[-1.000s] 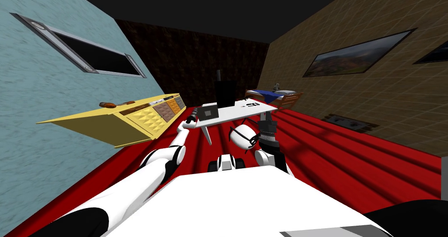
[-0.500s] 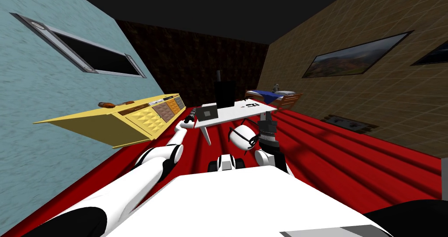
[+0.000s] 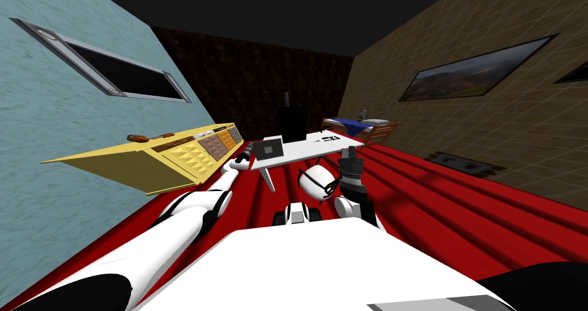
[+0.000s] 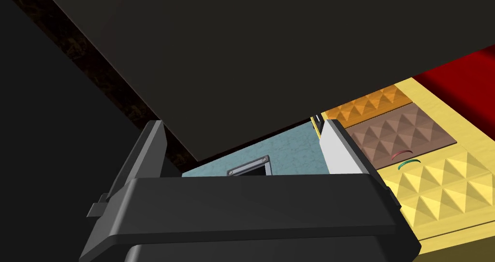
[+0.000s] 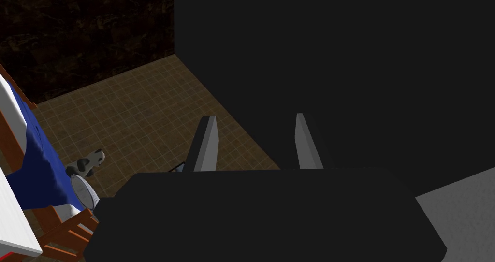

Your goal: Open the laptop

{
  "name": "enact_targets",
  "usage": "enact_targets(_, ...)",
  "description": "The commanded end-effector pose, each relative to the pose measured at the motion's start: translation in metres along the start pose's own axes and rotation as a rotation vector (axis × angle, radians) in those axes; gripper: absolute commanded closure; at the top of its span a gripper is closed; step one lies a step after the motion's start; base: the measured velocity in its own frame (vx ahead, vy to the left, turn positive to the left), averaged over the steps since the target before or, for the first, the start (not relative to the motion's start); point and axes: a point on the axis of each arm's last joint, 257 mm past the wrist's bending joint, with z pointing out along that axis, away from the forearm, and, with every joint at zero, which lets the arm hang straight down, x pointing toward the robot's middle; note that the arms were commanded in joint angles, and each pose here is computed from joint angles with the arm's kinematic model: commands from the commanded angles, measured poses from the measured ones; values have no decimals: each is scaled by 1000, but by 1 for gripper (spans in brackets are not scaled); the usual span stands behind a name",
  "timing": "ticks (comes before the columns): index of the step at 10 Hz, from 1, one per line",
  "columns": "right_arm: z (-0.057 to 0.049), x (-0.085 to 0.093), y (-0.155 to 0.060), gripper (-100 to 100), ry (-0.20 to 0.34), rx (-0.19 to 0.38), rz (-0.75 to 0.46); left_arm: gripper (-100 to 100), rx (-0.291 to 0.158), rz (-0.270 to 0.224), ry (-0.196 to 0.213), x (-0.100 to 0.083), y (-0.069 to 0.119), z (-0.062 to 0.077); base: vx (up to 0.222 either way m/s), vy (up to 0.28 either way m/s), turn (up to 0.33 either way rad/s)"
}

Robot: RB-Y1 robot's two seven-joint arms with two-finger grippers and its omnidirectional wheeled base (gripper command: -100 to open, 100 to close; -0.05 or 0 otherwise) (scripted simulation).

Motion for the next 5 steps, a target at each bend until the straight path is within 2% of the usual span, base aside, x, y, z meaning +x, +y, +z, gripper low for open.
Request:
enact_targets(1, 0, 0, 0, 0, 0, 0, 0, -100, -1, -1, 0, -22, 8, -4, 63, -75, 11)
enact_targets(2, 0, 0, 0, 0, 0, 0, 0, -100, -3, -2, -4, -32, 13, -6, 65, -75, 3)
enact_targets(3, 0, 0, 0, 0, 0, 0, 0, -100, -4, 1, -3, -26, 10, -5, 28, -34, 16)
enact_targets(4, 0, 0, 0, 0, 0, 0, 0, 100, 1, -1, 2, -13, 4, -3, -20, 42, 1)
enact_targets(5, 0, 0, 0, 0, 0, 0, 0, 100, 3, -2, 2, -4, 0, -2, -61, 88, -36)
